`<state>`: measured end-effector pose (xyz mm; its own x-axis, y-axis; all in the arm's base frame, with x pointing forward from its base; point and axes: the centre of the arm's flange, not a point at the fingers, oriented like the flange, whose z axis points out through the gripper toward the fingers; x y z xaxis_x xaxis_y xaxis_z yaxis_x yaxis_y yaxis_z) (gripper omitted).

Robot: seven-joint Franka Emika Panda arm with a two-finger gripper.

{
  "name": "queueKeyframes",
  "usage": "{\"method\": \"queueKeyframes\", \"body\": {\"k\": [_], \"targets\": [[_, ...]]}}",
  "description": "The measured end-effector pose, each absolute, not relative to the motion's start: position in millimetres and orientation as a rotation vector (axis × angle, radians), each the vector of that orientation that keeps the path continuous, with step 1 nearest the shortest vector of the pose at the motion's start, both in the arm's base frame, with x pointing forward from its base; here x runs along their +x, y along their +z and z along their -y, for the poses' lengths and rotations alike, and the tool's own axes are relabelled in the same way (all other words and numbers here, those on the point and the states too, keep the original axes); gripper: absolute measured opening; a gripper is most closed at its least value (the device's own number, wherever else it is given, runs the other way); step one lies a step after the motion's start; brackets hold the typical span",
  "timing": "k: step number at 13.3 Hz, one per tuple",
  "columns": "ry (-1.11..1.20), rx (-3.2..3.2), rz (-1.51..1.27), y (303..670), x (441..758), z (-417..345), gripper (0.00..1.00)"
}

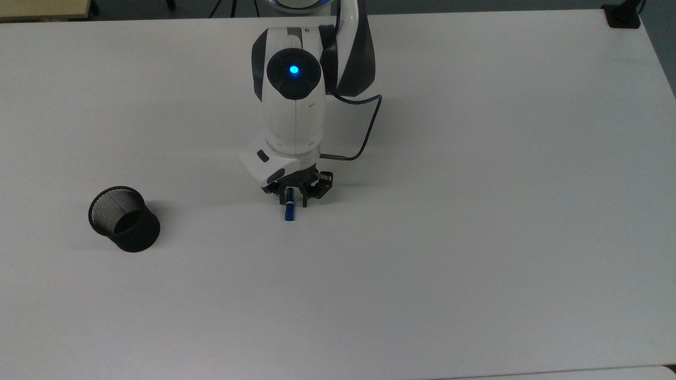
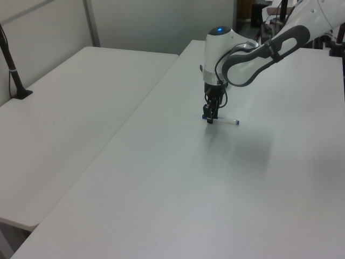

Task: Insert the marker
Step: 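Close the gripper on the marker and lift it, then carry the marker over the black mesh pen cup, tilting it downward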

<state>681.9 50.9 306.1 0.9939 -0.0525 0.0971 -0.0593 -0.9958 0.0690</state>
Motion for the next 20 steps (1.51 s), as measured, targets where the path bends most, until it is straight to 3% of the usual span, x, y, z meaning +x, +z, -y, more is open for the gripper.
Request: {"method": "queueKeyframes", "body": {"k": [2, 5, 11, 14, 20], "targets": [[0.179, 3.066, 0.099, 307.5, 684.9, -53.7, 0.25], [0.233, 3.065, 0.116, 319.4, 693.1, -52.4, 0.16], [0.28, 3.059, 0.146, 331.1, 701.0, -44.6, 0.16], [0.44, 3.03, 0.254, 383.7, 721.5, 2.9, 0.16], [0.791, 2.917, 0.452, 462.3, 721.9, 113.2, 0.16]]}}
